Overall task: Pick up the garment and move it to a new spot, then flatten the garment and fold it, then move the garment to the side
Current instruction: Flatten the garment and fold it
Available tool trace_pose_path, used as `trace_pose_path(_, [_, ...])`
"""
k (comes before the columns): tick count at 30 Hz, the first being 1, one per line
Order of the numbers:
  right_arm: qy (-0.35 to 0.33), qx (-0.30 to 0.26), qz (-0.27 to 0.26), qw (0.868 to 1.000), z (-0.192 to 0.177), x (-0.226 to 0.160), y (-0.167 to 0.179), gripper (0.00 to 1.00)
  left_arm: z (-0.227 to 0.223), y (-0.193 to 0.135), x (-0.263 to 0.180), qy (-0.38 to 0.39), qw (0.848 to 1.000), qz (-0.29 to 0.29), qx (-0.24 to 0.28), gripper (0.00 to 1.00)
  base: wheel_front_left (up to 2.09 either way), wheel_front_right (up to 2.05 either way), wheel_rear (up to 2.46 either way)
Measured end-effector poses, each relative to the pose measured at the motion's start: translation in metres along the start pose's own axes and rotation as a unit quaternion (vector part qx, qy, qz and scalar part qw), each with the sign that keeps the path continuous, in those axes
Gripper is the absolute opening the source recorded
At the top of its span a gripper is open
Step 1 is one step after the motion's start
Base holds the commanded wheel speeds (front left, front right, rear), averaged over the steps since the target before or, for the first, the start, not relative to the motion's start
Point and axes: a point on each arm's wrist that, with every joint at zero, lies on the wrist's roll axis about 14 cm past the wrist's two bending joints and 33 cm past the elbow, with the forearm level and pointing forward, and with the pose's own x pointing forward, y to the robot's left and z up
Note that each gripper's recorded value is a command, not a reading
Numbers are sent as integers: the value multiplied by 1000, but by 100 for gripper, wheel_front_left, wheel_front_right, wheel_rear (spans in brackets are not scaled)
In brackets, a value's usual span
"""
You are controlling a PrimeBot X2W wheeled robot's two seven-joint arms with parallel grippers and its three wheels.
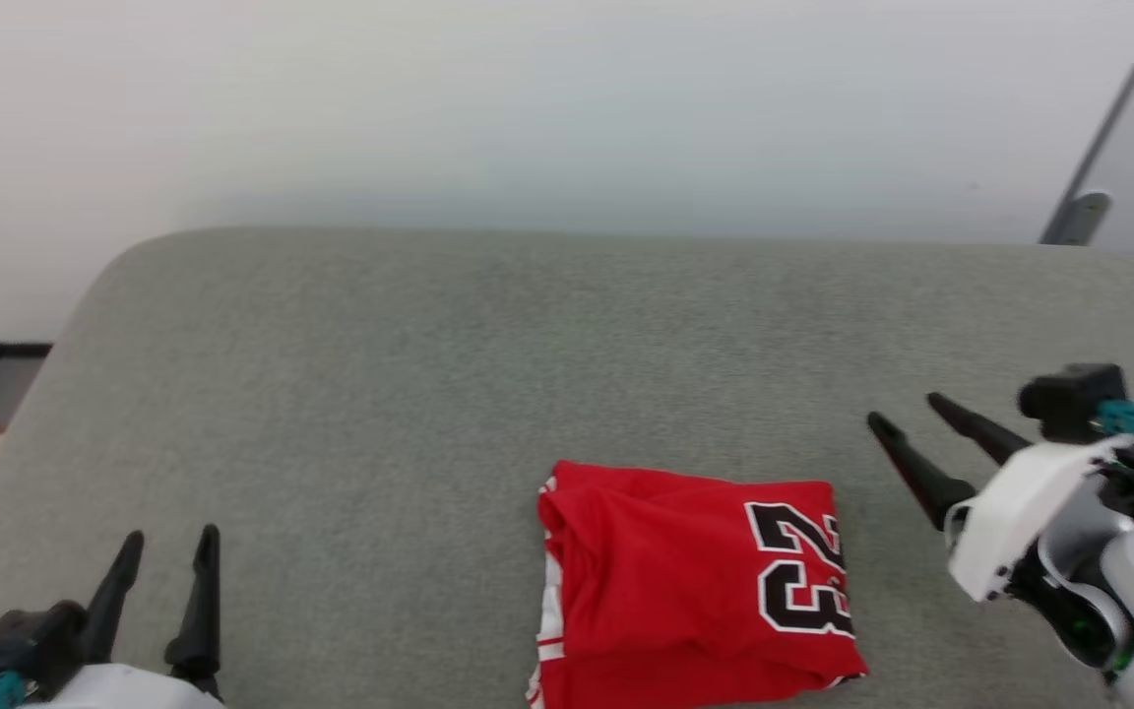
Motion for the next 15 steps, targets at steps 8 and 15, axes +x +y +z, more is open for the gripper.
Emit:
trace_pose_path(8, [-110, -33, -82, 990, 18, -59, -55, 100, 3, -12, 11, -5, 1000, -20, 0, 100, 0, 0, 0])
trace_pose_path(15, [-155, -43, -143, 977, 18, -100, -85, 100, 3, -18, 10, -8, 1000, -26, 3, 100, 0, 0, 0])
